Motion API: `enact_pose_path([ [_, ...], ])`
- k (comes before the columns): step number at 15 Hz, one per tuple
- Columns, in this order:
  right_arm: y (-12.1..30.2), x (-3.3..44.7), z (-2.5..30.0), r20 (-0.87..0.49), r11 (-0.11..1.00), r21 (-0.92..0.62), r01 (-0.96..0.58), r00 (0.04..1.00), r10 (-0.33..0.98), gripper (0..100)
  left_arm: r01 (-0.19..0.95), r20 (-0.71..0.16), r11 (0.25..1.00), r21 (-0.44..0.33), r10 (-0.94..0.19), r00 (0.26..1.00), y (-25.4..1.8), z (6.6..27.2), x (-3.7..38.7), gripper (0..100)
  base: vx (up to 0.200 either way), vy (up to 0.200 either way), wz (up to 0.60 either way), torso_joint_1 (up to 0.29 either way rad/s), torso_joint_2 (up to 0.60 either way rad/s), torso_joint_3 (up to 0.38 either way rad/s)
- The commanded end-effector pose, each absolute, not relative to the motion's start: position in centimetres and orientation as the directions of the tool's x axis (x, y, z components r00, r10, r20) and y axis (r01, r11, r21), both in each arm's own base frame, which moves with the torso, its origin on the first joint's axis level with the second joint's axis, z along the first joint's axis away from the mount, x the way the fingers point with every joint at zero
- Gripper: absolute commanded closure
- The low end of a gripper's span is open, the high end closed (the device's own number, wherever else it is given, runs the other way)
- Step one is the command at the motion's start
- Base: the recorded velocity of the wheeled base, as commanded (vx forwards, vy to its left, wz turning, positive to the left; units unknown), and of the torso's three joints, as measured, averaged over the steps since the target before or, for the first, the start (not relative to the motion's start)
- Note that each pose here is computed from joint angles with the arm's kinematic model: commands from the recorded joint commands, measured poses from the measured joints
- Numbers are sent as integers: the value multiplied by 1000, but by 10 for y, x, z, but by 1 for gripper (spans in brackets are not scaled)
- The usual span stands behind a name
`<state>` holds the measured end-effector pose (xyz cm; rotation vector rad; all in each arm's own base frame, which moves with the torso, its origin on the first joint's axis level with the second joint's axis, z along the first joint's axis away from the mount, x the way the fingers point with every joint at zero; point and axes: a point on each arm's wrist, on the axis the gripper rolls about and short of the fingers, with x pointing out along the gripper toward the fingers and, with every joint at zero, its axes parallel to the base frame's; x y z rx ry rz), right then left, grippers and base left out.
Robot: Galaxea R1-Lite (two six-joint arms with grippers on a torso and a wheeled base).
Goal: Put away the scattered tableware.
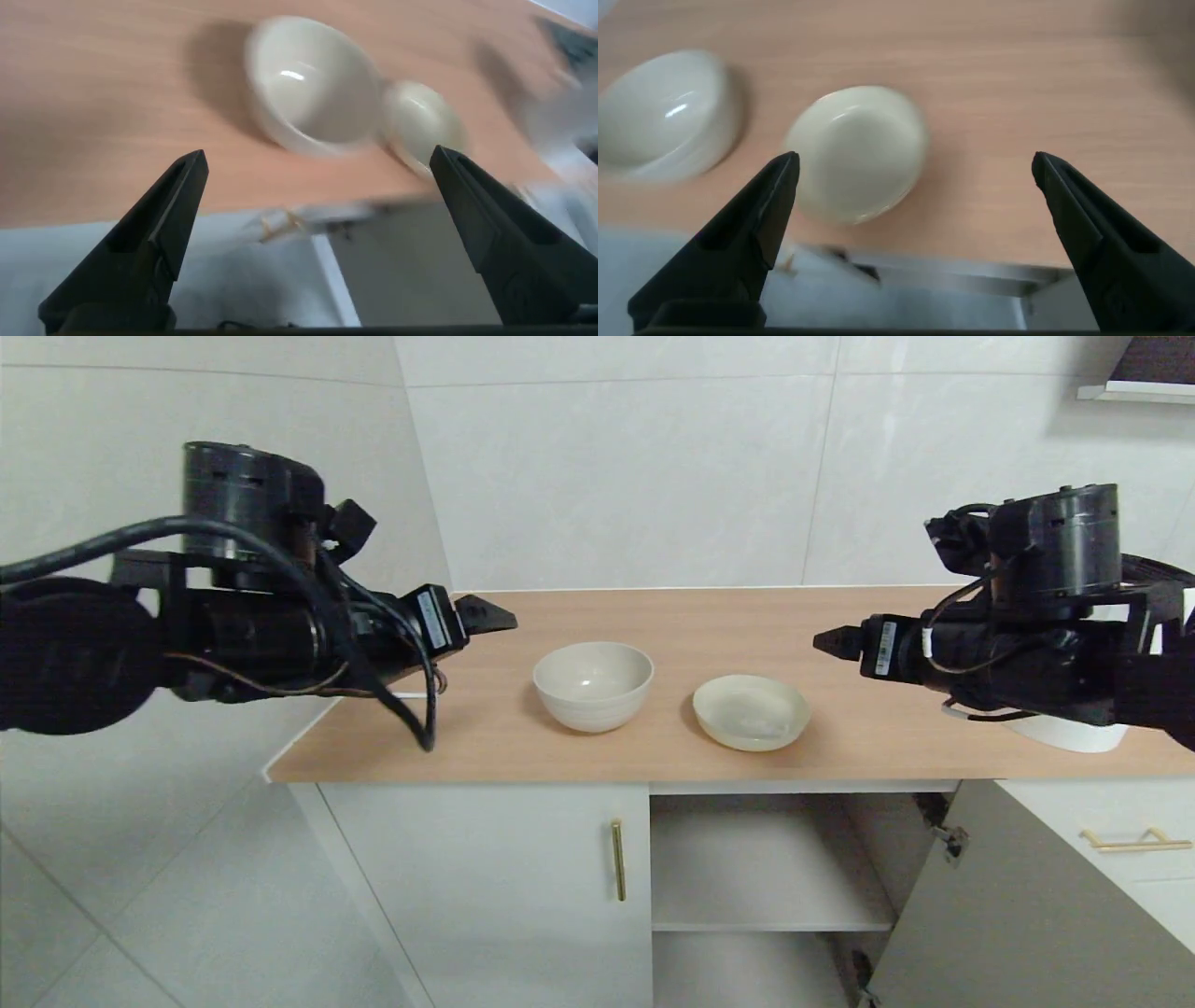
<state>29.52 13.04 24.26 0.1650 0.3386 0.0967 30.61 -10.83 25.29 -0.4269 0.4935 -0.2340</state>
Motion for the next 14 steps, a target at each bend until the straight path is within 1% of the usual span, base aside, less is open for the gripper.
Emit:
enact_pose_path([
  [1,140,314,223,-365,988,151,-29,927,84,0,-22,-495,920,-391,-190,848,-142,212,349,0,0,0,0,0,0,0],
  [2,142,317,220,-363,988,152,-26,928,81,0,-51,-509,925,-377,-161,845,-146,203,355,0,0,0,0,0,0,0],
  [6,142,318,218,-351,987,157,-28,933,83,0,-43,-500,922,-384,-169,849,-156,187,366,0,0,0,0,0,0,0],
  [9,142,317,218,-354,987,156,-28,932,82,0,-58,-510,917,-394,-166,844,-160,171,376,0,0,0,0,0,0,0],
  [11,142,317,218,-347,987,159,-29,934,84,0,-55,-503,915,-399,-168,848,-160,172,376,0,0,0,0,0,0,0],
  [12,142,317,217,-345,987,160,-30,935,84,0,-54,-505,915,-399,-170,846,-160,171,377,100,0,0,0,0,0,0],
  [14,142,316,217,-346,987,160,-31,934,85,0,-55,-512,917,-396,-170,842,-162,166,379,100,0,0,0,0,0,0],
])
